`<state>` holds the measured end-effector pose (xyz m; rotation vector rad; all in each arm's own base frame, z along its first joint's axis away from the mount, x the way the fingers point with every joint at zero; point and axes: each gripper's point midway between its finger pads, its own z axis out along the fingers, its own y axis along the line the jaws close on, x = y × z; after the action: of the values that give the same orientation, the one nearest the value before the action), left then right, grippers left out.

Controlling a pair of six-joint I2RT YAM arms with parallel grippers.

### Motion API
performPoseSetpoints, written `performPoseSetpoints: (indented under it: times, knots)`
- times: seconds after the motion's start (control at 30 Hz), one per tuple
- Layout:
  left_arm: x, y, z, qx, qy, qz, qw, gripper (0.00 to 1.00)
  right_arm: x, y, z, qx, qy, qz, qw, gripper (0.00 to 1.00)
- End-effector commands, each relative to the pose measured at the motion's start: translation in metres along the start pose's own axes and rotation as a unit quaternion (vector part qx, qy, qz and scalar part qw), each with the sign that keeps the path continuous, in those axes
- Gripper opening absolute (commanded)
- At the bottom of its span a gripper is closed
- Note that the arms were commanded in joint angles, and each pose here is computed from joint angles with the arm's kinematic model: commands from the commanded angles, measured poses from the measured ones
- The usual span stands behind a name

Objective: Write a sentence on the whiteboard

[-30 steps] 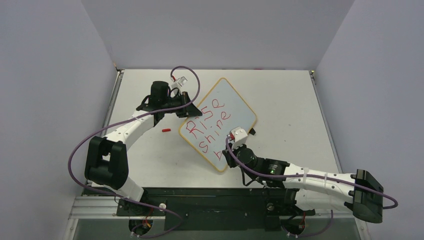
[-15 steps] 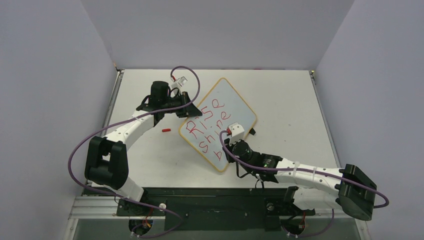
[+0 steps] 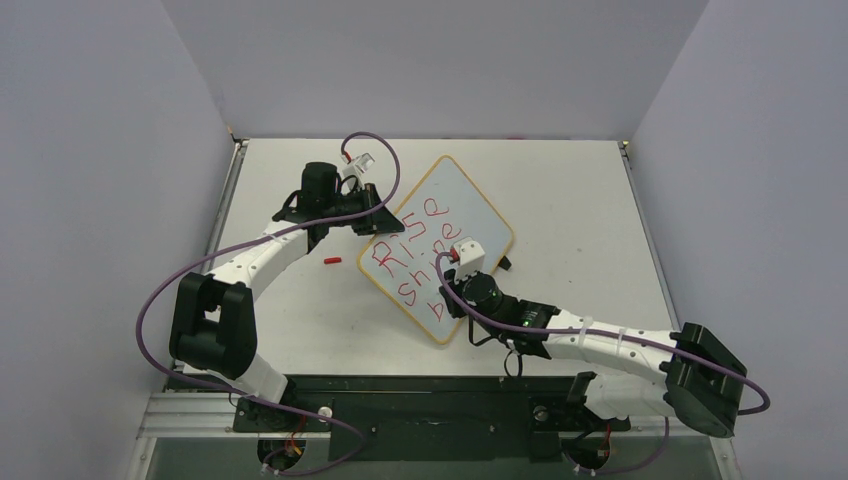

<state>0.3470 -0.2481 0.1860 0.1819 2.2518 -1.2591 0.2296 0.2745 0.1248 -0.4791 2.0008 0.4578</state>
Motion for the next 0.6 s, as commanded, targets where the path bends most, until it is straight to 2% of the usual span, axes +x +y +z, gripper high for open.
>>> performPoseSetpoints:
  times: [0.0,0.57]
  knots:
    - [-0.021,-0.007,-0.005,0.001,-0.041,0.045,0.998,0.00,-0.023,0.008,0.004,-0.014,-0.029,0.010,0.999,0.00]
    - [-0.021,-0.006,-0.004,0.001,-0.039,0.045,0.998,0.00,0.021,-0.005,-0.001,-0.005,0.009,0.017,1.000,0.00]
